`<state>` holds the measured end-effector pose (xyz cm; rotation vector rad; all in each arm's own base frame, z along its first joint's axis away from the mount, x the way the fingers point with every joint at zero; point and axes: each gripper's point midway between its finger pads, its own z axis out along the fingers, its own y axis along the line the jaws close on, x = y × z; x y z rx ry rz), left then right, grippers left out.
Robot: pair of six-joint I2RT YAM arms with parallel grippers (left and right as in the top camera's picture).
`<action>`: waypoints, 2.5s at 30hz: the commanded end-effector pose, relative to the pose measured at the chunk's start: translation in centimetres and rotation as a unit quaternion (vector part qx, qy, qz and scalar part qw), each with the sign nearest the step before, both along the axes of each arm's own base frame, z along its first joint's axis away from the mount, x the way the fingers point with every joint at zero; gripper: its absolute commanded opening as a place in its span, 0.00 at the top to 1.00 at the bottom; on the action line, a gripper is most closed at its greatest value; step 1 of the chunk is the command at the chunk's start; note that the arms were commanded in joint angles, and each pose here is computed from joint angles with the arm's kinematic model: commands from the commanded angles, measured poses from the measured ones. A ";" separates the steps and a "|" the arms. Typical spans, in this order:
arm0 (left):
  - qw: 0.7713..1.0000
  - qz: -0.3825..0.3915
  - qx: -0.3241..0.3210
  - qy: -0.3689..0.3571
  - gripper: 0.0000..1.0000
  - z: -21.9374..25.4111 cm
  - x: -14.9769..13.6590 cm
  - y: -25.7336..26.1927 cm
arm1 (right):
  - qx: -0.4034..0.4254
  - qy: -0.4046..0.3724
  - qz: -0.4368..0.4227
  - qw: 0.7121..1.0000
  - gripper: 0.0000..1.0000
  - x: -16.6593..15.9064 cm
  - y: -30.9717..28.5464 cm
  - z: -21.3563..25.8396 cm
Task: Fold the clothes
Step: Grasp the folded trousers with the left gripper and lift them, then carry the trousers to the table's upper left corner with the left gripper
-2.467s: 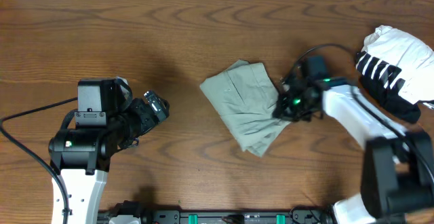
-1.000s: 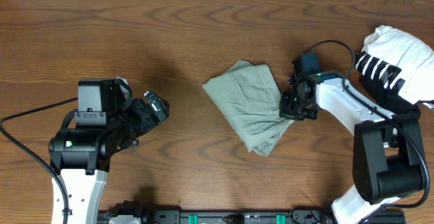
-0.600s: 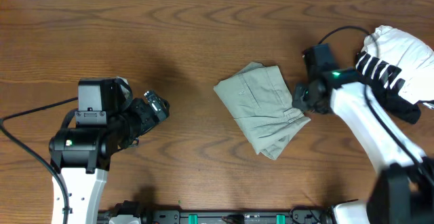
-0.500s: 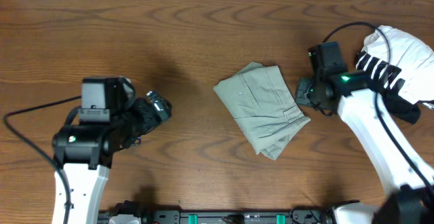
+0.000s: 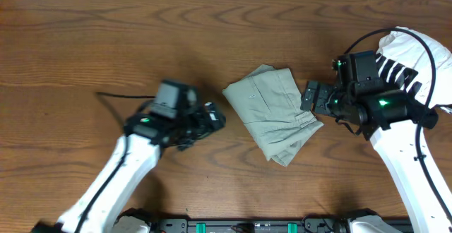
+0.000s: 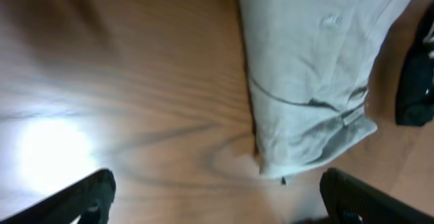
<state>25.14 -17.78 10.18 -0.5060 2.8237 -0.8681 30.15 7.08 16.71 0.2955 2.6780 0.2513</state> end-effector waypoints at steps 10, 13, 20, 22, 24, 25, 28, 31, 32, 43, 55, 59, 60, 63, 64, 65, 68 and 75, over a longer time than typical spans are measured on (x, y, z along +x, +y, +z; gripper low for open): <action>0.999 -0.009 -0.044 0.028 0.02 -4.3 1.2 -7.8 | 0.003 0.002 0.025 1.000 0.01 -0.9 0.2 0.7; 0.998 -0.013 -0.039 0.036 0.02 -5.9 1.3 -8.3 | 0.000 0.003 0.030 1.000 0.01 -1.0 0.2 0.7; 0.998 -0.023 -0.052 0.023 0.02 -7.5 2.2 -9.9 | 0.000 0.005 0.030 1.000 0.01 -1.1 0.2 0.7; 0.998 -0.024 -0.057 0.021 0.02 -7.6 2.4 -10.2 | -0.001 0.006 0.030 1.000 0.01 -1.1 0.2 0.6; 0.998 -0.024 -0.062 0.016 0.02 -7.7 2.7 -10.5 | -0.001 0.008 0.030 1.000 0.01 -1.2 0.2 0.6; 0.998 -0.024 -0.063 0.014 0.02 -7.8 2.8 -10.6 | -0.001 0.009 0.030 1.000 0.01 -1.2 0.2 0.6; 0.997 -0.024 -0.066 0.009 0.02 -8.0 3.2 -10.8 | -0.001 0.010 0.030 0.999 0.01 -1.3 0.2 0.5; 0.997 -0.023 -0.068 0.007 0.02 -8.7 3.5 -11.0 | -0.002 0.013 0.030 0.999 0.01 -1.4 0.1 0.5; 0.997 -0.021 -0.069 0.008 0.02 -8.9 3.6 -11.1 | -0.002 0.014 0.030 0.999 0.01 -1.5 0.1 0.5; 0.998 -0.013 -0.067 0.016 0.35 -10.9 4.0 -11.3 | -0.003 0.023 0.030 0.999 0.01 -1.9 0.0 0.3; 0.997 0.047 -0.042 -0.040 0.94 -10.6 7.6 -9.2 | -0.011 0.051 0.030 0.998 0.01 -3.2 -0.3 -0.3; 0.989 0.128 -0.064 -0.034 0.94 -10.1 10.5 -6.5 | -0.013 0.065 0.030 0.997 0.01 -3.8 -0.4 -0.5; 0.986 0.146 -0.068 -0.037 0.94 -9.9 11.4 -5.4 | -0.014 0.067 0.030 0.997 0.01 -3.9 -0.5 -0.6; 0.976 0.199 -0.068 -0.054 0.94 -9.5 14.0 -1.9 | -0.014 0.072 0.030 0.997 0.01 -4.1 -0.5 -0.6; 0.970 0.229 -0.064 -0.060 0.94 -9.5 15.0 -0.2 | -0.015 0.073 0.030 0.997 0.01 -4.1 -0.5 -0.6; 0.963 0.254 -0.062 -0.067 0.94 -9.4 15.9 1.3 | -0.015 0.075 0.030 0.997 0.01 -4.2 -0.5 -0.7; 0.939 0.324 -0.054 -0.102 0.94 -8.6 18.7 6.7 | -0.016 0.081 0.029 0.996 0.01 -4.5 -0.6 -0.8; 0.882 0.449 -0.034 -0.140 0.94 -7.5 21.9 18.5 | -0.018 0.093 0.029 0.995 0.01 -5.1 -0.7 -1.0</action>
